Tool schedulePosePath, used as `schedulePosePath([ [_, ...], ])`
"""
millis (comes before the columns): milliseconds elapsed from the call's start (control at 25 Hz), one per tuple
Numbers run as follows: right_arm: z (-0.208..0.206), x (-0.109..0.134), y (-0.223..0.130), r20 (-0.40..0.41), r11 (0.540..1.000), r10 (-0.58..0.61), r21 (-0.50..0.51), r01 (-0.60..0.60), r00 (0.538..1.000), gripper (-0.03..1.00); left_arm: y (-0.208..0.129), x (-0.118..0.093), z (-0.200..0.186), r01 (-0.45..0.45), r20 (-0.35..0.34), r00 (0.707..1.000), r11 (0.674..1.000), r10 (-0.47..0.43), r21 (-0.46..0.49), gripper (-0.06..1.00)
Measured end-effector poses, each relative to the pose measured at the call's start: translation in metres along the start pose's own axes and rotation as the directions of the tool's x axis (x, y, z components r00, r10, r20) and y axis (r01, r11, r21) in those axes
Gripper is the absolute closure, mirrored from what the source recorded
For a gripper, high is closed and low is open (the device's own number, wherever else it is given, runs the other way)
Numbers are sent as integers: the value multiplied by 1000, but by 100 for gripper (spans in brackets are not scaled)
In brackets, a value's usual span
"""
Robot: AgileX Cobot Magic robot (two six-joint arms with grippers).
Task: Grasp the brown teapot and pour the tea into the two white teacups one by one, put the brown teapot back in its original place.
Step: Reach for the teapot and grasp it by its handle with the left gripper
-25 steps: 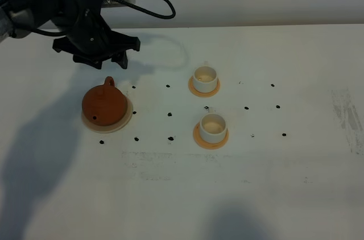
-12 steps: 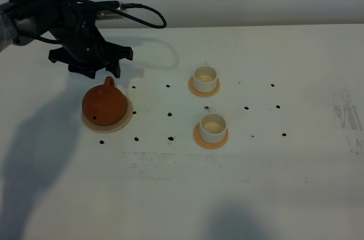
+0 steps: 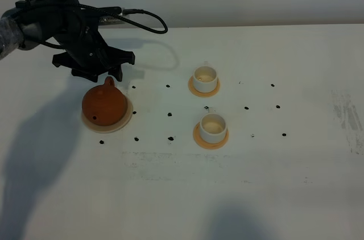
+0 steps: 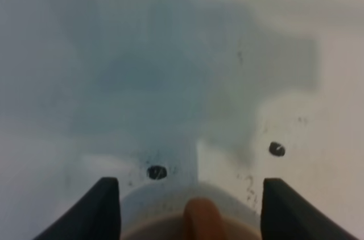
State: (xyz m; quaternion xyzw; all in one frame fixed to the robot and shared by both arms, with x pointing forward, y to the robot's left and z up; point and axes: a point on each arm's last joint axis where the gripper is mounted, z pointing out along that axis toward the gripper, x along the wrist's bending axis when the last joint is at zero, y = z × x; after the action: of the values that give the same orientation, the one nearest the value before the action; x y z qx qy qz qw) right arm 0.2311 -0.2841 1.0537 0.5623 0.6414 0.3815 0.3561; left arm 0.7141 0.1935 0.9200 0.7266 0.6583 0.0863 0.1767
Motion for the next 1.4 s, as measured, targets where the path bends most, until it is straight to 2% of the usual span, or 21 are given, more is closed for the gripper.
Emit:
schedulePosePath([
  [320, 0, 0, 0, 0, 1000, 0, 0, 0, 1000, 53, -2, 8, 0, -41, -42, 998, 999, 42, 26, 39],
  [800, 0, 0, 0, 0, 1000, 0, 0, 0, 1000, 53, 0, 12, -1, -98, -70, 993, 995, 98, 16, 39],
  [960, 0, 0, 0, 0, 1000, 0, 0, 0, 1000, 53, 1, 16, -1, -126, -100, 987, 992, 126, 13, 39],
  [1400, 0, 0, 0, 0, 1000, 0, 0, 0, 1000, 53, -1, 21, -3, -133, -120, 983, 990, 138, 50, 39],
])
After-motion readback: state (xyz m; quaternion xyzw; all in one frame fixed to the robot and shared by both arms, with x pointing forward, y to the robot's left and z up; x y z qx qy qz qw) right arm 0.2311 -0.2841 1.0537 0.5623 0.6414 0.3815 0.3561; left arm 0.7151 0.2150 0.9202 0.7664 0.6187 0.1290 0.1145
